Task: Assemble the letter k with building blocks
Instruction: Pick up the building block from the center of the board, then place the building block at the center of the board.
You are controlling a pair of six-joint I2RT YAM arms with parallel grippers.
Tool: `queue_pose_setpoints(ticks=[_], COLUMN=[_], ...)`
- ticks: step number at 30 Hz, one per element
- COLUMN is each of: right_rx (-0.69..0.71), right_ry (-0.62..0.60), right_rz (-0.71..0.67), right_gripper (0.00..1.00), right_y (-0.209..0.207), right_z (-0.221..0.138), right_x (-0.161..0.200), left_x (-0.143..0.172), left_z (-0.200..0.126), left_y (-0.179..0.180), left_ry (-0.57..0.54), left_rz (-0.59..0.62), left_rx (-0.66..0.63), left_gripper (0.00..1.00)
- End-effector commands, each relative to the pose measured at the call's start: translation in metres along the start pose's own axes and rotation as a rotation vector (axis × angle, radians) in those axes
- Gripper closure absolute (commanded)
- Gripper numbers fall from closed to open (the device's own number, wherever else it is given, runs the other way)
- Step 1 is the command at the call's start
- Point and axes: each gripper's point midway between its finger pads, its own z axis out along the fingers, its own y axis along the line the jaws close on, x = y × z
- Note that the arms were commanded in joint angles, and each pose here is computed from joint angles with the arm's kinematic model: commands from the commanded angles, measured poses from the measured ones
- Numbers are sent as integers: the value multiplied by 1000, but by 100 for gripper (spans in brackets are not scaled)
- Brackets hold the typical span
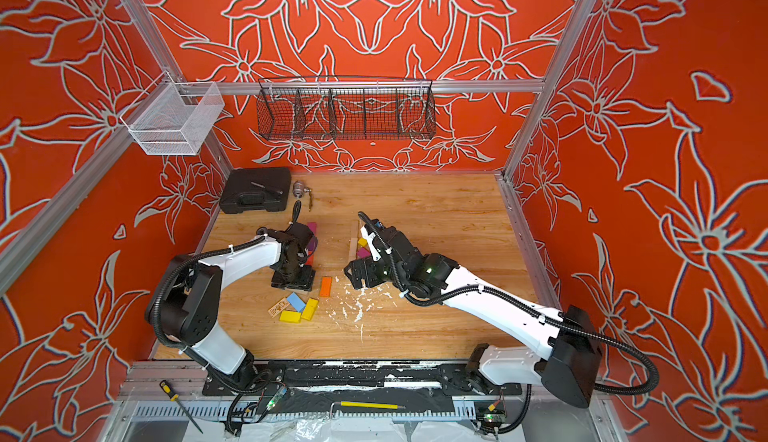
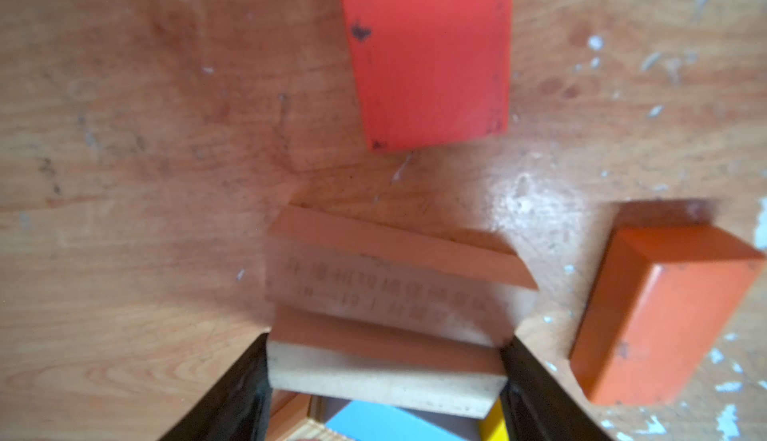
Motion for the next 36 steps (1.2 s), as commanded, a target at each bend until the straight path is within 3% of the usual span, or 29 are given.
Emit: queue_pose_setpoints(ticks=[1,7,10,15,20,24,30,36], right_rx=[7,9,28,36,48,58,61,61], right_ry=[-7,-19,-36,-41,-61,-70,-75,-71], right_rz=[2,-2,4,13,26,33,42,40], right_gripper=[3,3,2,3,2,2,2,2], right_y=[1,2,0,-3,-8,-12,-13,-14], right_z=[0,-2,-3,-8,-16,-20,-21,-21], right_x=[-5,-9,-12,-11,-9,-8,-6,-5], left_x=[4,-8,-31,-79,-125,-152,-173,-182], left_z=[-16,-60,-87,-104,-92,-71,-38,-12], left_y=[-2,-15,-35,-48,-56,-60,-60,-74], left_ry=[-24,-131,-229,-291,-283,-245,-165,-105], left_rz=[-20,-17,-4,22,27,-34,-183,-245], left_rx=[31,128,231,243,201,173,123,161], left_gripper=[29,30,30,30,30,30,32,33])
